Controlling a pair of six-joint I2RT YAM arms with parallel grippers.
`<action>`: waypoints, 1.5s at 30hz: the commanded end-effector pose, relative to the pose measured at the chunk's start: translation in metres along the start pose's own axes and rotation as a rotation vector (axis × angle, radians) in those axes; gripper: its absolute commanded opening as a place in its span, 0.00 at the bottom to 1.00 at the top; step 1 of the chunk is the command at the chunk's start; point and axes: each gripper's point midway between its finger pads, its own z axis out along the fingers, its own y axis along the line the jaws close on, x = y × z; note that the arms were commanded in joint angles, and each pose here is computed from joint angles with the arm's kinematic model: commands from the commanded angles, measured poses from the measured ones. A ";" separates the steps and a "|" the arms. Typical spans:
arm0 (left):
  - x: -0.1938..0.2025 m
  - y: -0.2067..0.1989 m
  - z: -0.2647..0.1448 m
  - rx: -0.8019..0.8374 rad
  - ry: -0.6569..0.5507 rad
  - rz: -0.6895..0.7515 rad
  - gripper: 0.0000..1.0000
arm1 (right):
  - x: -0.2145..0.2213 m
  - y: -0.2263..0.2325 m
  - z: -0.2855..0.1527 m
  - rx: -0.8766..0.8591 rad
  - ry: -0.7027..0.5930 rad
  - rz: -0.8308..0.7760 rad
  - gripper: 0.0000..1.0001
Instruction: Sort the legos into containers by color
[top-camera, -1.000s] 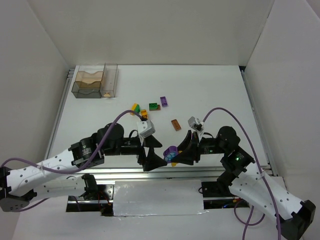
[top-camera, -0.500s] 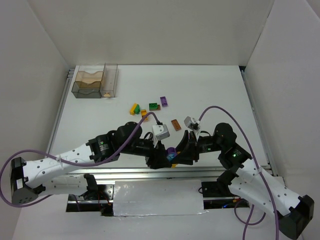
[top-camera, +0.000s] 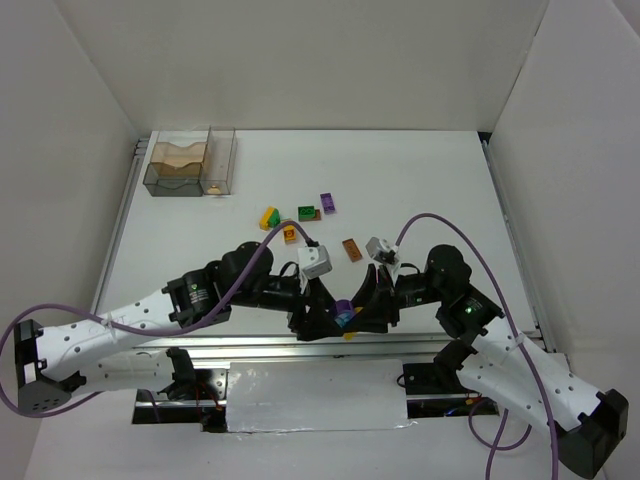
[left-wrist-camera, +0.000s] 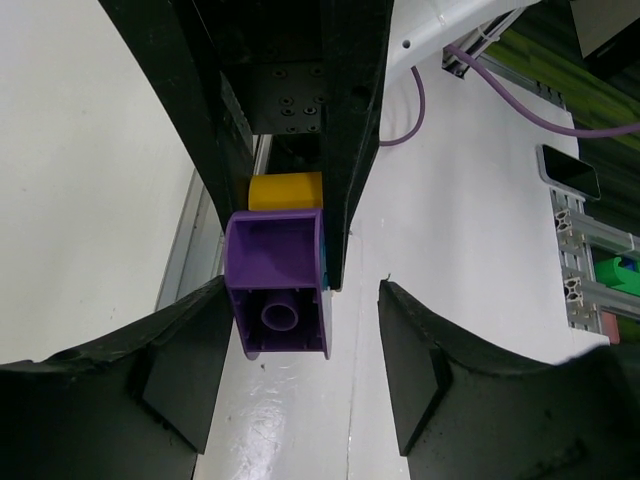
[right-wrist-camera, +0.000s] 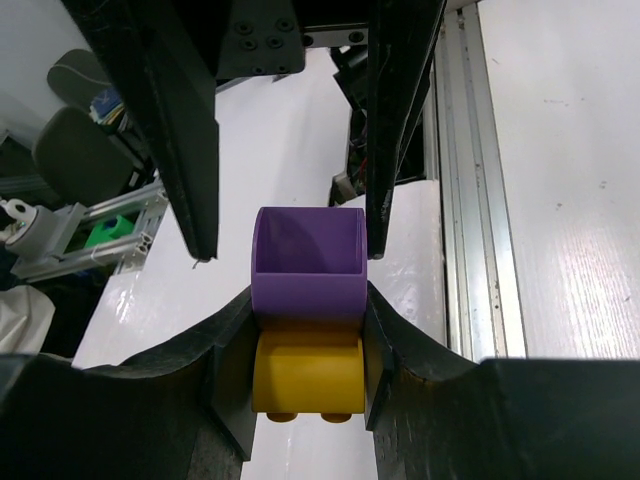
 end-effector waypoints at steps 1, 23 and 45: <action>-0.027 -0.011 -0.006 0.036 -0.087 0.029 0.71 | -0.014 0.016 -0.001 -0.058 -0.011 -0.076 0.00; -0.025 -0.006 0.004 0.043 -0.070 0.018 0.00 | -0.017 0.018 -0.001 -0.055 -0.018 -0.079 0.37; -0.046 -0.017 -0.026 0.098 -0.211 0.026 0.00 | -0.057 0.008 -0.005 0.057 -0.304 -0.057 0.77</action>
